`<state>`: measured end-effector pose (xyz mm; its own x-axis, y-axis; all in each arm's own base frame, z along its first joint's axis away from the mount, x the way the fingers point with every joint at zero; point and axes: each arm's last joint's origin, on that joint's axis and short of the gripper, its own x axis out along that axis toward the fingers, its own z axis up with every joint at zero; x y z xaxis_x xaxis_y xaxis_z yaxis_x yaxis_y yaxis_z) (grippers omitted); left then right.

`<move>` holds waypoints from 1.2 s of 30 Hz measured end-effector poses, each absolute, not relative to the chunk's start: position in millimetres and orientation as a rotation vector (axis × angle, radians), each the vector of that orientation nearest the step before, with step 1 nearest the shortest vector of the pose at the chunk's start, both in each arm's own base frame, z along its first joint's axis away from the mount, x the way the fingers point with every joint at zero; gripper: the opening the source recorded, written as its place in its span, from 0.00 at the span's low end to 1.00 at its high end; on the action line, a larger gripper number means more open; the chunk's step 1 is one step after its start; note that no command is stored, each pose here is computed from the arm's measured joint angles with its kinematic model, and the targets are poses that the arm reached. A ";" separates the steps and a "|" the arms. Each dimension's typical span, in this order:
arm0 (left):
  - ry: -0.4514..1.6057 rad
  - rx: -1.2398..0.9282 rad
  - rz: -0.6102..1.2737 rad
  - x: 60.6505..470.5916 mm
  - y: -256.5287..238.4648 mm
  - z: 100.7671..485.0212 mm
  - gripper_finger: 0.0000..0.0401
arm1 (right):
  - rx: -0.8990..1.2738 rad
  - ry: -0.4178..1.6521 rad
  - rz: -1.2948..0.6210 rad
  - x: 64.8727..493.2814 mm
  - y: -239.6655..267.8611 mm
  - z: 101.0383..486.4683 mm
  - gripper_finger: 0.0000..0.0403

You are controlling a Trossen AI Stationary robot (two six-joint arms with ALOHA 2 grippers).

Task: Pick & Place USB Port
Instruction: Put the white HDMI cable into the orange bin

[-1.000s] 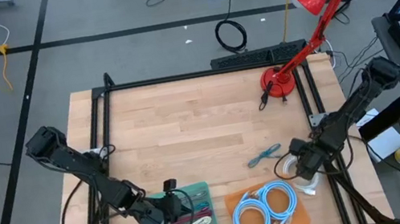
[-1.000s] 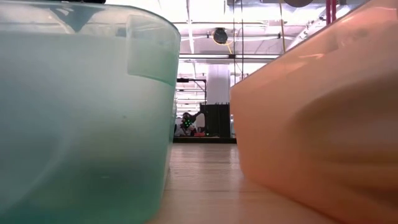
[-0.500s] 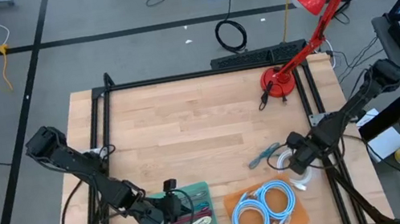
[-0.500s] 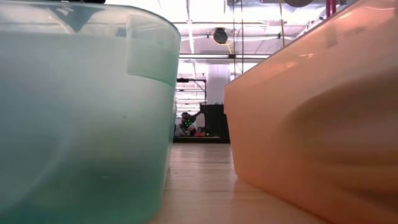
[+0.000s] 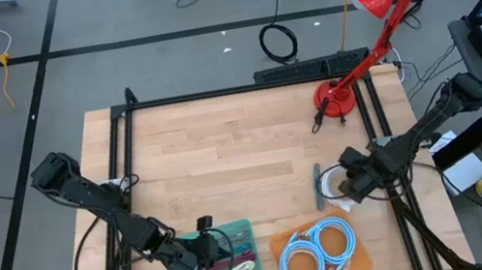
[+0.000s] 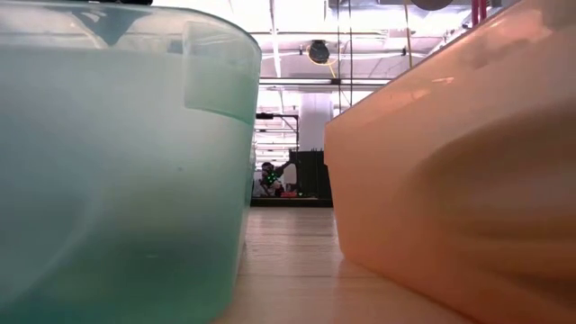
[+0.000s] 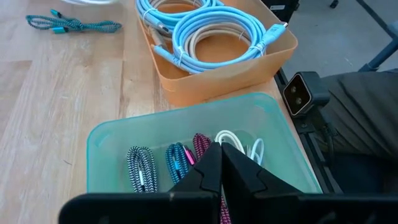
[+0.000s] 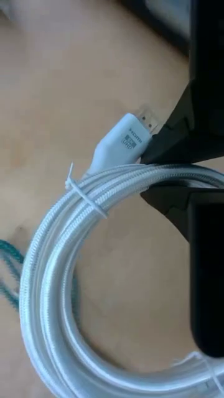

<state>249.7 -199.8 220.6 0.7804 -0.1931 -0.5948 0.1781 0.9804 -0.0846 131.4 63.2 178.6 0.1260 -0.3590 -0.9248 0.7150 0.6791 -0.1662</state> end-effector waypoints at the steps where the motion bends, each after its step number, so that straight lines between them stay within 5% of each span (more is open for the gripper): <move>1: 0.646 -0.023 -0.201 249.6 -199.7 220.3 0.02 | 0.319 1.185 -0.821 133.0 62.8 185.6 0.07; 7: 0.664 -0.008 -0.198 251.6 -201.4 213.5 0.02 | 0.225 0.982 -0.822 149.1 64.0 225.4 0.07; 17: 0.744 -0.030 -0.187 263.0 -197.5 193.1 0.02 | 0.325 0.761 -0.324 202.2 90.5 248.0 0.07; 24: 0.740 -0.035 -0.187 263.0 -197.5 193.9 0.02 | 0.467 0.933 -0.170 202.0 122.4 230.2 0.07; 36: 0.739 -0.038 -0.183 262.8 -197.7 194.0 0.02 | 0.668 1.082 -0.207 179.8 175.7 203.4 0.07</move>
